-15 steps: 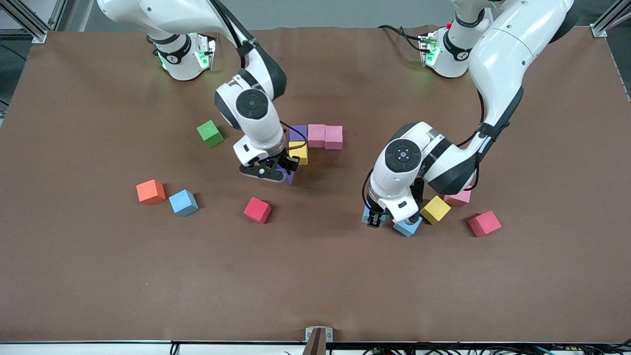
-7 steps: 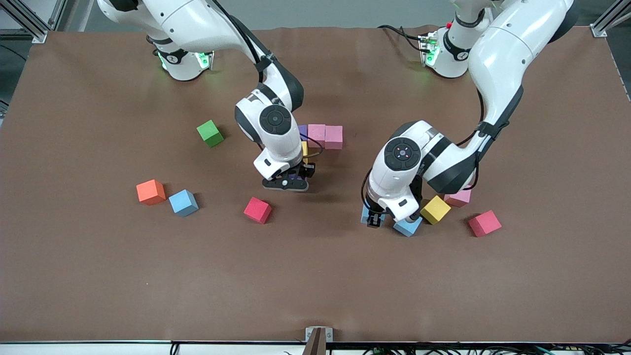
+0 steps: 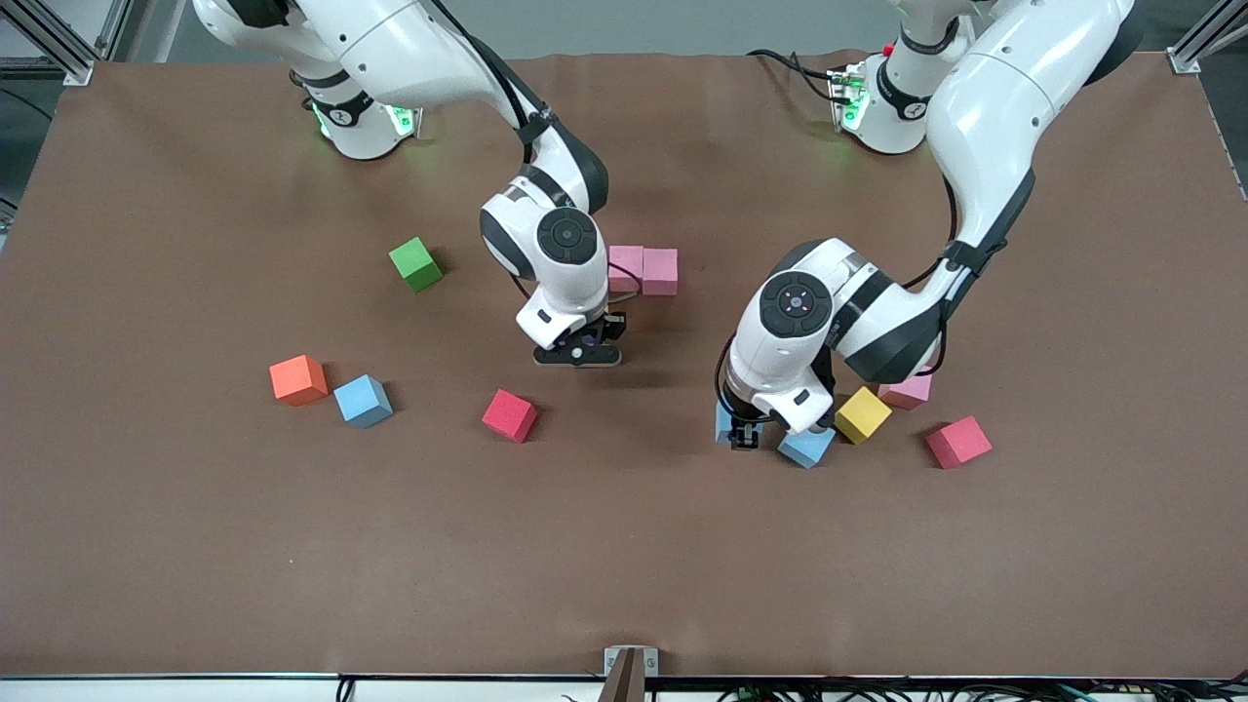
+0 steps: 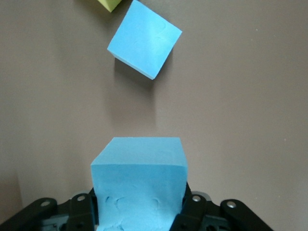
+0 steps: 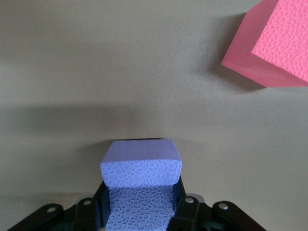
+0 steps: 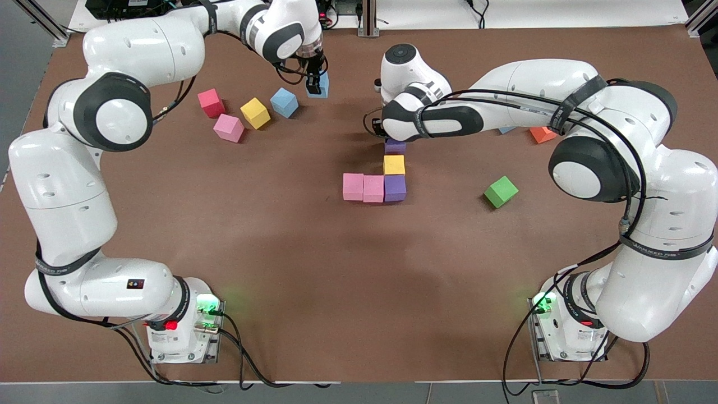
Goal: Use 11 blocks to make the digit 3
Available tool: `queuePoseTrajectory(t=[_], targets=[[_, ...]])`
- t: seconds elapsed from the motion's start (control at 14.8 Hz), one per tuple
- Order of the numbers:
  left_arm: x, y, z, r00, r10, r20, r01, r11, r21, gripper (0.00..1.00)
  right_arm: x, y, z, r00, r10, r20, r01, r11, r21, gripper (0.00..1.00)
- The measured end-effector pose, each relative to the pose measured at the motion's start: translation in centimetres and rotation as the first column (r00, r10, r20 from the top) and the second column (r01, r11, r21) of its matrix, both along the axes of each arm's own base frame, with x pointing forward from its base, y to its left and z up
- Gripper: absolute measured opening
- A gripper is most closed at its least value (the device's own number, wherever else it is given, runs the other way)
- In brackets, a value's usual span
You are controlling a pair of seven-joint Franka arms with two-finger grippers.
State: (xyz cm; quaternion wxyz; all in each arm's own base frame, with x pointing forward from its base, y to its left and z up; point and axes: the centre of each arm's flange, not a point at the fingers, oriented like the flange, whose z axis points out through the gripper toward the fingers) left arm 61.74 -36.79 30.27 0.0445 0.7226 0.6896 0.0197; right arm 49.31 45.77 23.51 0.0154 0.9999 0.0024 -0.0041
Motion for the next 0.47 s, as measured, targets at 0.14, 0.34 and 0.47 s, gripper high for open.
queuePoseTrajectory(t=[0.14,0.34,0.47], targets=[[-0.3,-0.3,-0.1,1.0,0.027,-0.004,-0.027,1.0,-0.001,0.57,0.0,0.0,0.0,1.0,0.001,0.0,-0.001,1.0,-0.001,0.52],[-1.4,-1.2,-1.0,0.998,0.051,-0.022,-0.051,0.999,0.007,0.57,0.0,-0.1,-0.1,1.0,0.001,-0.001,-0.001,1.0,-0.002,0.52],[-2.2,-1.5,-1.9,0.998,0.045,-0.038,-0.045,0.999,0.017,0.57,-0.1,-0.1,-0.2,1.0,0.001,-0.003,-0.001,1.0,-0.003,0.52]])
